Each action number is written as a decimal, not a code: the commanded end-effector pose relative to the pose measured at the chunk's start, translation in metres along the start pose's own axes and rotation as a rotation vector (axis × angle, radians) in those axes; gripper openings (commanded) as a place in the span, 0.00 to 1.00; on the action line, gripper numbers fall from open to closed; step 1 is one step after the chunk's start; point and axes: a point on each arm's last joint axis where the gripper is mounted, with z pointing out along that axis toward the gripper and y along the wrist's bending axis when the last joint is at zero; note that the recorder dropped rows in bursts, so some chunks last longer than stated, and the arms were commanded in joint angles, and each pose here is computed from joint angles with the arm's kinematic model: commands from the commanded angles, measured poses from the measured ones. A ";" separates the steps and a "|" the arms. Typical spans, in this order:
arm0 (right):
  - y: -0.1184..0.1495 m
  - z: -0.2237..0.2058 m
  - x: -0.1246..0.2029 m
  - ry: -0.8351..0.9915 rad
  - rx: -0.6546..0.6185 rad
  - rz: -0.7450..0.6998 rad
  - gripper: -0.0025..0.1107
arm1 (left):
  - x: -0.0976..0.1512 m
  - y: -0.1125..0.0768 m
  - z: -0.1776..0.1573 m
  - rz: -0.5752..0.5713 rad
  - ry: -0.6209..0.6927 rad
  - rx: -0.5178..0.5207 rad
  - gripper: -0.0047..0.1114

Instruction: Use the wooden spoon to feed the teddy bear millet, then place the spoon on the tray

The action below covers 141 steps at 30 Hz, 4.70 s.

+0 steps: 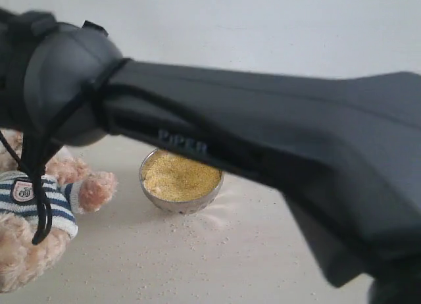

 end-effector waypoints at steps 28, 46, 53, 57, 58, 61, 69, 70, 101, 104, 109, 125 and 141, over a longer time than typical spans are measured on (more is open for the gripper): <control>-0.124 -0.121 0.150 0.044 -0.126 0.329 0.02 | -0.001 -0.002 -0.001 -0.009 -0.017 0.014 0.11; -0.161 0.037 0.269 0.358 -0.358 0.863 0.02 | 0.000 -0.002 -0.001 -0.009 -0.016 0.016 0.11; -0.165 0.089 0.260 0.401 -0.404 0.900 0.02 | 0.000 -0.002 -0.001 -0.009 -0.016 0.016 0.11; -0.175 0.113 0.247 0.380 -0.395 0.904 0.02 | 0.000 -0.002 -0.001 -0.009 -0.016 0.016 0.11; -0.176 0.118 0.245 0.376 -0.393 0.904 0.02 | 0.000 -0.002 -0.001 -0.009 -0.016 0.016 0.11; -0.180 0.135 0.238 0.388 -0.398 0.904 0.02 | 0.000 -0.002 -0.001 -0.009 -0.016 0.016 0.11; -0.172 0.181 0.247 0.467 -0.422 0.912 0.02 | 0.000 -0.002 -0.001 -0.009 -0.016 0.016 0.11; -0.170 0.185 0.250 0.481 -0.425 0.919 0.02 | 0.000 -0.002 -0.001 -0.009 -0.016 0.016 0.11; -0.171 0.227 0.286 0.477 -0.417 0.996 0.34 | 0.000 -0.002 -0.001 -0.009 -0.016 0.016 0.11; -0.171 0.227 0.286 0.474 -0.415 0.997 0.42 | 0.000 -0.002 -0.001 -0.009 -0.016 0.016 0.11; -0.171 0.227 0.285 0.473 -0.415 1.004 0.42 | 0.000 -0.002 -0.001 -0.009 -0.016 0.016 0.11; -0.187 0.152 0.290 0.362 -0.304 0.940 0.10 | 0.000 -0.002 -0.001 -0.009 -0.016 0.016 0.11; -0.077 -0.127 0.389 -0.219 -0.102 1.085 0.02 | 0.000 -0.002 -0.001 -0.009 -0.016 0.016 0.11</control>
